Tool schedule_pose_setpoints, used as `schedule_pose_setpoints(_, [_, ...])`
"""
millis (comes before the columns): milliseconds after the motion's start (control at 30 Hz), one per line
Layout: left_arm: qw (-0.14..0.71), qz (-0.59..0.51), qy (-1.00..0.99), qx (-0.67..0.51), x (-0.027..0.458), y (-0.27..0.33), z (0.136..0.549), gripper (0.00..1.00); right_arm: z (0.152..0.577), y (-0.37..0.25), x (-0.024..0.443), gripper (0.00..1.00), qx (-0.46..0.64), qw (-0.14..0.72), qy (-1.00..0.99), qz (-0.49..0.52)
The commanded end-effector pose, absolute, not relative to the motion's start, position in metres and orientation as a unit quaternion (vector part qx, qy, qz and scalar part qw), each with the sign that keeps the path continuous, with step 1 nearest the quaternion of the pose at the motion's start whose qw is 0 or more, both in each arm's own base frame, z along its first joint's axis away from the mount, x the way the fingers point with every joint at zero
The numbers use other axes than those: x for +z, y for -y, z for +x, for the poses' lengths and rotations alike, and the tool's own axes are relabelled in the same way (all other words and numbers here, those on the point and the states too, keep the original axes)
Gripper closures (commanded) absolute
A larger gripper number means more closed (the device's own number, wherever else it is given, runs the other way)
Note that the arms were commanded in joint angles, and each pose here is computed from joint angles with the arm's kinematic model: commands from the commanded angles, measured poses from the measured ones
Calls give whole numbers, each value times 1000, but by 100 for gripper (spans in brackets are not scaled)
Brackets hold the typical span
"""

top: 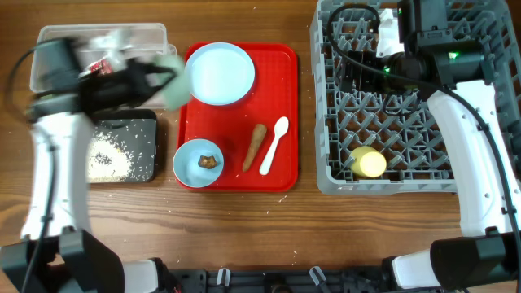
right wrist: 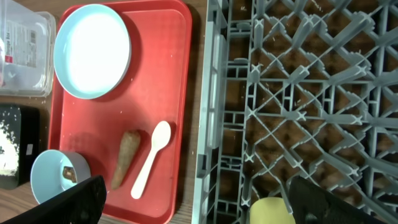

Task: Sort waste into correct bins and load items into the dishwasher rack

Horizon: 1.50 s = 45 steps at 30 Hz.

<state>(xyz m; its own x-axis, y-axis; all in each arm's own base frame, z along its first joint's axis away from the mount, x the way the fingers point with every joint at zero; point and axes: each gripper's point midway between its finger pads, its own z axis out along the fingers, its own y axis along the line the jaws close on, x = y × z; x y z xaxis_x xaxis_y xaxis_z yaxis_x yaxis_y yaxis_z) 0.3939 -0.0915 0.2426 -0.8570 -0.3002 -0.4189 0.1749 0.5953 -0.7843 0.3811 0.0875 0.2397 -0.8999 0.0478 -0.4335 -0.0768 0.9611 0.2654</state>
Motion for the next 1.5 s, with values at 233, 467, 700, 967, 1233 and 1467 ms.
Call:
schedule_pose_setpoints(233, [245,62,-966,-58,102,182,399,96,384,-85,241,4,129,230,-964,-24])
schedule_pose_setpoints(467, [188,75,-978,-56,61,199,382,95,384,-85,242,4,129,232,-964,-25])
schedule_pose_setpoints(700, [190,31,-979,-68,98,197,378,53,385,-85,242,4,129,234,-963,-25])
schedule_pose_setpoints(967, [96,-13,-995,-30,133,160,307,44,385,-85,242,4,129,233,-964,-25])
schedule_pose_setpoints(1233, [70,-11,-997,-15,58,148,284,46,384,-85,239,4,129,230,-964,-25])
schedule_pose_setpoints(1467, [81,-11,-996,-21,23,143,277,68,384,-85,239,4,129,230,-964,-25])
